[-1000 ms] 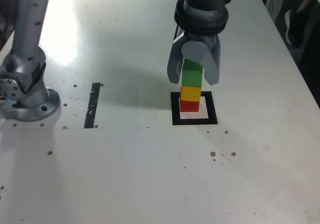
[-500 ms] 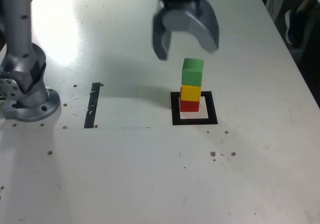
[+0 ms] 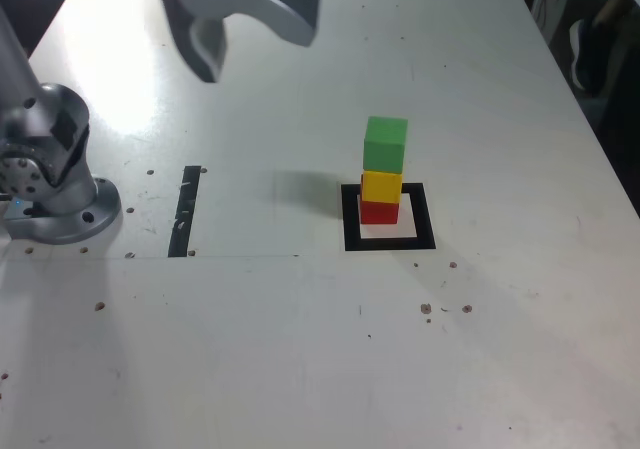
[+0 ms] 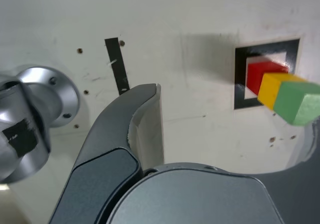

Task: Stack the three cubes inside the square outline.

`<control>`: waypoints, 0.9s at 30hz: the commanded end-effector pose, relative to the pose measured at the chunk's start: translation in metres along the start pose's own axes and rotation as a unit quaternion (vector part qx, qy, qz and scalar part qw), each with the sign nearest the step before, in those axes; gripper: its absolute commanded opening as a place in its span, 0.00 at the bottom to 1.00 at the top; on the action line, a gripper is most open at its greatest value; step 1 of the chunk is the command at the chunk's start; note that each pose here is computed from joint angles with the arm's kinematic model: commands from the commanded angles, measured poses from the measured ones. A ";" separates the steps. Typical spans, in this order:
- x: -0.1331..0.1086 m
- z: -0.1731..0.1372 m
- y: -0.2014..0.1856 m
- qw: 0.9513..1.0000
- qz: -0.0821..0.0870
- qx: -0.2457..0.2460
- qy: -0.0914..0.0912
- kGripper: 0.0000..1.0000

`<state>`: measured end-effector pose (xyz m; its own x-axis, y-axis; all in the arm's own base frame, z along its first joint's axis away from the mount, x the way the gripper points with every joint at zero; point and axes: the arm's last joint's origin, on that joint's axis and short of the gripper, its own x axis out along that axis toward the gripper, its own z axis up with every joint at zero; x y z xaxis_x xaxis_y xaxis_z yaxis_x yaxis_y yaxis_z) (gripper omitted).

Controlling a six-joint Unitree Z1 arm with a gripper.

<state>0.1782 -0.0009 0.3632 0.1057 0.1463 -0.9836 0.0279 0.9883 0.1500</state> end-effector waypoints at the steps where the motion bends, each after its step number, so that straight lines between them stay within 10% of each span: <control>1: 0.040 -0.034 -0.003 0.999 -0.001 -0.004 0.037 0.99; 18: 0.127 -0.084 -0.007 0.994 -0.032 -0.007 0.100 0.99; 27: 0.127 -0.112 -0.016 0.996 -0.077 -0.012 0.051 0.99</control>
<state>0.0813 0.0073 0.2242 -0.0233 0.0005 -0.9997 0.0100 1.0000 0.0002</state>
